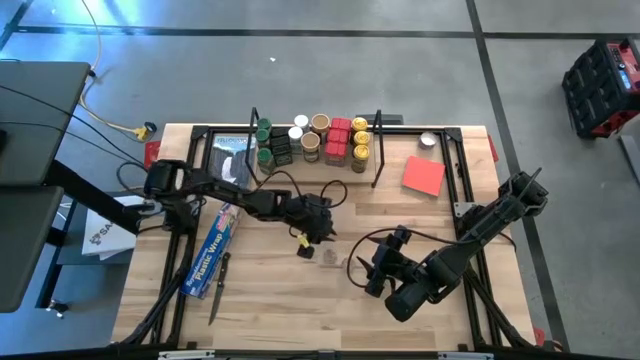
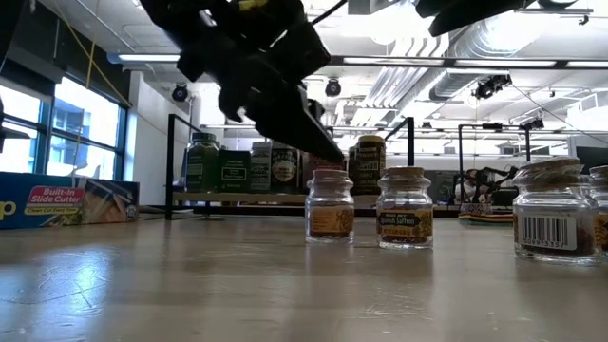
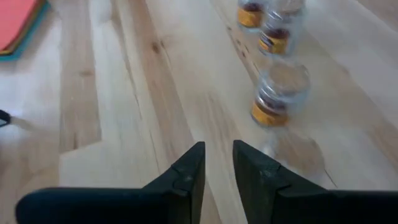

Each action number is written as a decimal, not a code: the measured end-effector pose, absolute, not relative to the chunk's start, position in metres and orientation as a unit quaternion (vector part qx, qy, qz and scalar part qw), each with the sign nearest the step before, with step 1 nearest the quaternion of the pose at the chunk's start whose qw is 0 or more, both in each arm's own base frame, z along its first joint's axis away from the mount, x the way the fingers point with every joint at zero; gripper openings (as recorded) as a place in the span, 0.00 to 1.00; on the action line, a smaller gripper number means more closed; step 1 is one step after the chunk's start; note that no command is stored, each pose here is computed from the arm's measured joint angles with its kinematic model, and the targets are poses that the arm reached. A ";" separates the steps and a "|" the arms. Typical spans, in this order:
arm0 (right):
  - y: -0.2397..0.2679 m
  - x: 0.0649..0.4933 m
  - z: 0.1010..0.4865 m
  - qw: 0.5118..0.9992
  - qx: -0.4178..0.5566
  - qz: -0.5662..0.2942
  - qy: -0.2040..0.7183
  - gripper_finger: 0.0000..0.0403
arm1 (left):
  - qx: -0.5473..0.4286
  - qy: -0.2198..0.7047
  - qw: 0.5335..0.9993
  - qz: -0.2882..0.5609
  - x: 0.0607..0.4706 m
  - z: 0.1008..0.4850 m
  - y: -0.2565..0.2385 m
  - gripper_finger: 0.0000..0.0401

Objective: Shelf spices
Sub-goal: Put the brown seasoning bottle on the shelf to the bottom of the white seasoning bottles, then put the brown seasoning bottle on the shelf and align it with the other brown seasoning bottle

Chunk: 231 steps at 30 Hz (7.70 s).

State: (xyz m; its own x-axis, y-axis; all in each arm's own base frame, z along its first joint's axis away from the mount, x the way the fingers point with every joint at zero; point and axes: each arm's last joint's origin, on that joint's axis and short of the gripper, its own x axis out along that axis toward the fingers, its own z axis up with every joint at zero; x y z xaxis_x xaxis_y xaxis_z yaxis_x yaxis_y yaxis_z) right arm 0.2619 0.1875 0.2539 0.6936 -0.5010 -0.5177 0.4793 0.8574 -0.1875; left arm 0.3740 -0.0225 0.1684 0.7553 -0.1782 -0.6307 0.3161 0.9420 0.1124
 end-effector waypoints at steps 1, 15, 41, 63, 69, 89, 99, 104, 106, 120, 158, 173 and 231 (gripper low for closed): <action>0.188 0.262 0.254 0.920 -0.019 -0.266 0.287 0.65 | 0.113 0.329 0.927 -0.138 0.371 0.171 -0.023 0.19; 0.188 0.262 0.254 0.921 -0.017 -0.266 0.285 0.65 | 0.091 0.408 0.883 -0.212 0.336 0.143 -0.030 0.57; 0.187 0.262 0.255 0.921 -0.021 -0.270 0.279 0.65 | 0.124 0.289 0.918 -0.241 0.361 0.135 -0.038 0.73; 0.187 0.262 0.255 0.921 -0.018 -0.273 0.276 0.65 | 0.094 0.260 0.924 -0.264 0.373 0.117 -0.033 0.62; 0.188 0.262 0.255 0.921 -0.018 -0.272 0.276 0.65 | 0.095 0.257 0.925 -0.263 0.374 0.118 -0.034 0.53; 0.188 0.262 0.254 0.921 -0.016 -0.271 0.278 0.65 | 0.087 0.293 0.952 0.027 0.341 0.202 -0.003 0.43; 0.188 0.262 0.254 0.922 -0.013 -0.273 0.276 0.65 | 0.023 0.297 0.937 0.184 0.302 0.206 0.079 0.46; 0.187 0.262 0.254 0.921 -0.016 -0.274 0.277 0.65 | 0.019 0.305 0.929 0.208 0.296 0.198 0.091 0.45; 0.187 0.262 0.254 0.921 -0.016 -0.274 0.277 0.65 | 0.021 0.311 0.923 0.224 0.293 0.194 0.093 0.45; 0.187 0.262 0.254 0.921 -0.015 -0.275 0.276 0.65 | 0.018 0.333 0.908 0.255 0.289 0.176 0.104 0.48; 0.178 0.276 0.246 0.888 -0.047 -0.083 0.450 0.65 | 0.033 0.198 0.949 0.244 0.247 0.293 -0.004 0.62; 0.151 0.324 0.222 0.873 -0.093 0.053 0.476 0.65 | 0.092 0.205 0.940 0.256 0.232 0.289 -0.053 0.62; -0.112 0.433 0.247 0.859 0.034 -0.119 0.497 0.40 | -0.031 0.189 0.920 0.341 0.150 0.297 -0.041 0.62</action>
